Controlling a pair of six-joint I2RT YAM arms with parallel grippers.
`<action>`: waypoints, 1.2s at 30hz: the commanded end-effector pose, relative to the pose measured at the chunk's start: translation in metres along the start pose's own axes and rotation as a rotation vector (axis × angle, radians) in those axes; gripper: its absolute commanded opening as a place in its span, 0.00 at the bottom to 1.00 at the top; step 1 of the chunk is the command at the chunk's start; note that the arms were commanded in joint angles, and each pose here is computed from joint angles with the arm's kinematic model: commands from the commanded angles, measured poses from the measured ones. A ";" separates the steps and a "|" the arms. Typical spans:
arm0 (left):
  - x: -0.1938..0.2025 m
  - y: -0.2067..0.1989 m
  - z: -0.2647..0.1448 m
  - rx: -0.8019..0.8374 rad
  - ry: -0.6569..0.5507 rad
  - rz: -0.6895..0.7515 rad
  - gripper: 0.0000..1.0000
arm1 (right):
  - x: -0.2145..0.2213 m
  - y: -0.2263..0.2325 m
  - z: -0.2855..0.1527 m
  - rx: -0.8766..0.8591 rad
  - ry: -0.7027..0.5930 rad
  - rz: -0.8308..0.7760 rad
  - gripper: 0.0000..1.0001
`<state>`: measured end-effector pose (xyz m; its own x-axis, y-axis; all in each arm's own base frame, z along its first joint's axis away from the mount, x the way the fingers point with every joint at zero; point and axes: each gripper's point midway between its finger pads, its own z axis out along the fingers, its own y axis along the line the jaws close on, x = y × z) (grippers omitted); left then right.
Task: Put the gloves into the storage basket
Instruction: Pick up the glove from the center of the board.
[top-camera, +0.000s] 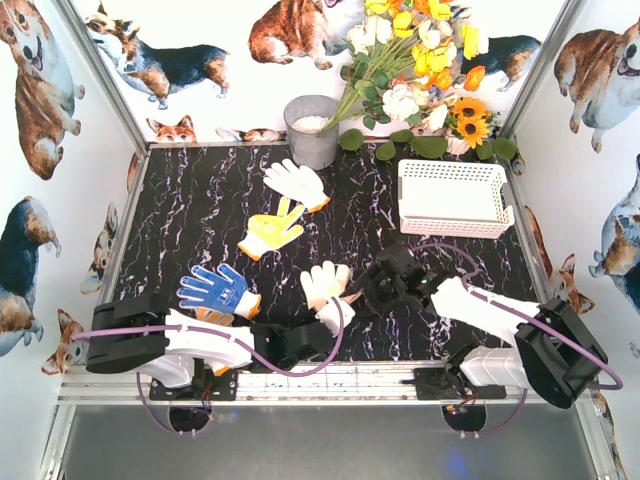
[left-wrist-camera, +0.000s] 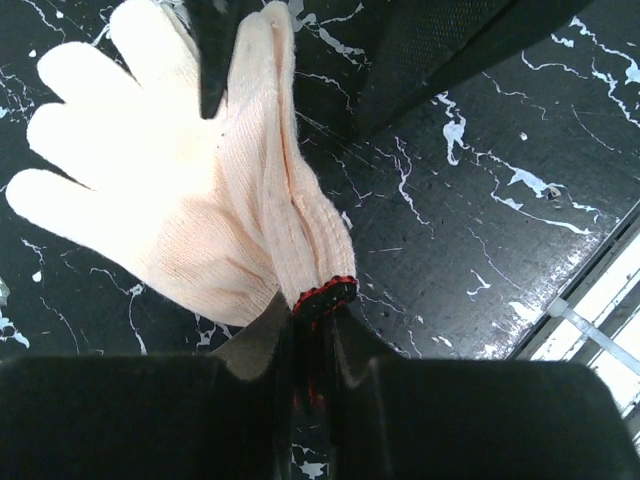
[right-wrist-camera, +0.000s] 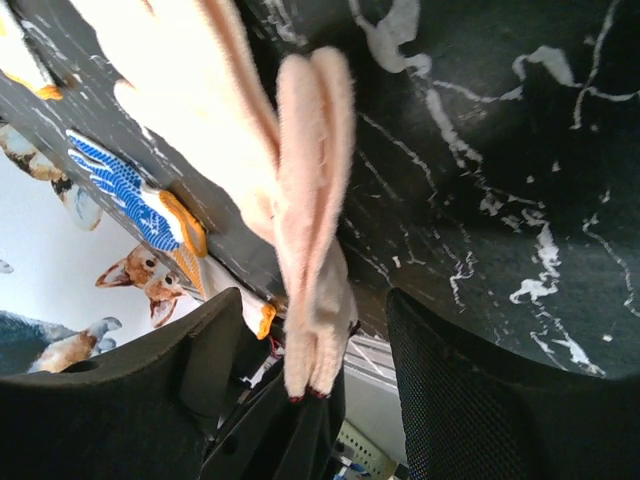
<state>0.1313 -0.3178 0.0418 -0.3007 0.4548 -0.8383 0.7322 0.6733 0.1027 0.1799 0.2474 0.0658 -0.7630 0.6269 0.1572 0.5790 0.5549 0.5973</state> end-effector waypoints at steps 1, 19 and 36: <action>-0.009 -0.002 -0.004 0.010 -0.044 -0.061 0.00 | -0.001 0.022 0.008 -0.131 0.009 -0.008 0.62; -0.011 -0.006 -0.004 0.033 -0.048 -0.055 0.00 | 0.010 0.028 0.054 -0.197 0.060 -0.103 0.55; -0.010 -0.006 -0.010 0.049 -0.044 -0.057 0.00 | 0.022 0.033 0.062 -0.272 0.131 -0.147 0.05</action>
<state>0.1257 -0.3168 0.0456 -0.3152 0.4239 -0.8491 0.7437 0.6661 0.0565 0.1965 0.3032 0.0321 -0.8585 0.4907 0.1489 0.4188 0.5035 0.7557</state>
